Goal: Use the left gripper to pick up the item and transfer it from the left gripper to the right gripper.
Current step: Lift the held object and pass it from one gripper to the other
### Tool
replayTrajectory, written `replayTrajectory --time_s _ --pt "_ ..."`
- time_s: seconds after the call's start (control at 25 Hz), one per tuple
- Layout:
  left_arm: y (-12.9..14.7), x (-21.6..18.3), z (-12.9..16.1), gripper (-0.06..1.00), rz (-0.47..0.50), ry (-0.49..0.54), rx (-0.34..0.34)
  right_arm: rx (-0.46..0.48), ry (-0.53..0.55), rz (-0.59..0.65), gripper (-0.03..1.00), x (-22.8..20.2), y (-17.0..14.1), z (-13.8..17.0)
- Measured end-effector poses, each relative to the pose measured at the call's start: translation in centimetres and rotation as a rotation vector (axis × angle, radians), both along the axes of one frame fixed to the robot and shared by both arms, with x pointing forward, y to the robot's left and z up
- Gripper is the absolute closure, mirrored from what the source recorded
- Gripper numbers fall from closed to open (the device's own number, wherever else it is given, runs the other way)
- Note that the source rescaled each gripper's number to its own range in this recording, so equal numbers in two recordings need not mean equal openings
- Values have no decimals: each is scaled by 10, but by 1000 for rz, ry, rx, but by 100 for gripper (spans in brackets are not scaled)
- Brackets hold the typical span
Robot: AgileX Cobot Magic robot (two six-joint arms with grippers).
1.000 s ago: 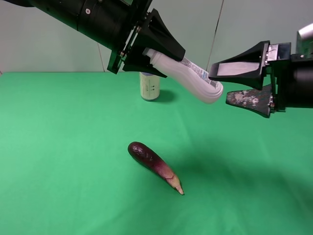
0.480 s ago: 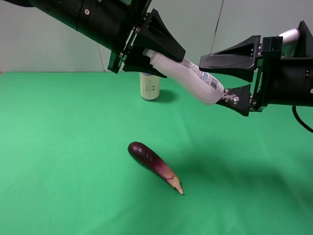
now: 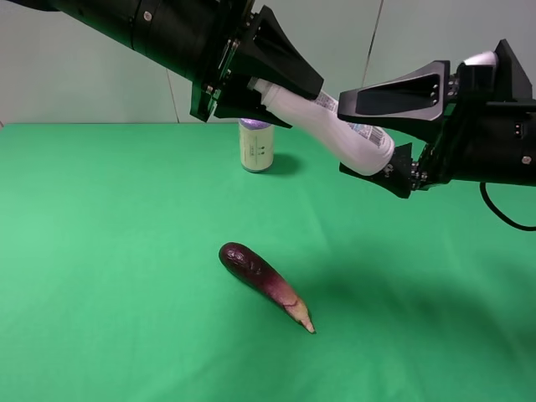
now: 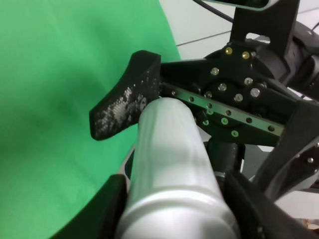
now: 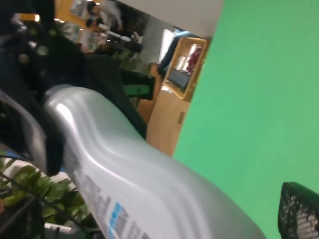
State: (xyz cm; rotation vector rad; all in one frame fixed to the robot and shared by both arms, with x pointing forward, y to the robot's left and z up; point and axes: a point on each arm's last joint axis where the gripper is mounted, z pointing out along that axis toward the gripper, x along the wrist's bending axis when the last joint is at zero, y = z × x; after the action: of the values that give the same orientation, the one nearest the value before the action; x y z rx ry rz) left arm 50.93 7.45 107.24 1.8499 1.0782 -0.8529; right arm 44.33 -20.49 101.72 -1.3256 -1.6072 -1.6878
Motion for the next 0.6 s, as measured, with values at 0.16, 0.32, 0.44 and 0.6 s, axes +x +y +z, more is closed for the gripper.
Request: replayTrajectory --time_s 0.16,0.32,0.44,0.6 --pt "0 0 0 94 0 0 -4 4 -14 6 -3 0 0 0" --pt "-1 0 2 94 0 -5 -27 2 -23 8 -3 0 0 0" --pt "-2 0 3 94 -1 -12 -42 2 -23 8 -3 0 0 0" --pt "-2 -1 4 94 -12 -10 -48 0 -31 9 -2 0 0 0"
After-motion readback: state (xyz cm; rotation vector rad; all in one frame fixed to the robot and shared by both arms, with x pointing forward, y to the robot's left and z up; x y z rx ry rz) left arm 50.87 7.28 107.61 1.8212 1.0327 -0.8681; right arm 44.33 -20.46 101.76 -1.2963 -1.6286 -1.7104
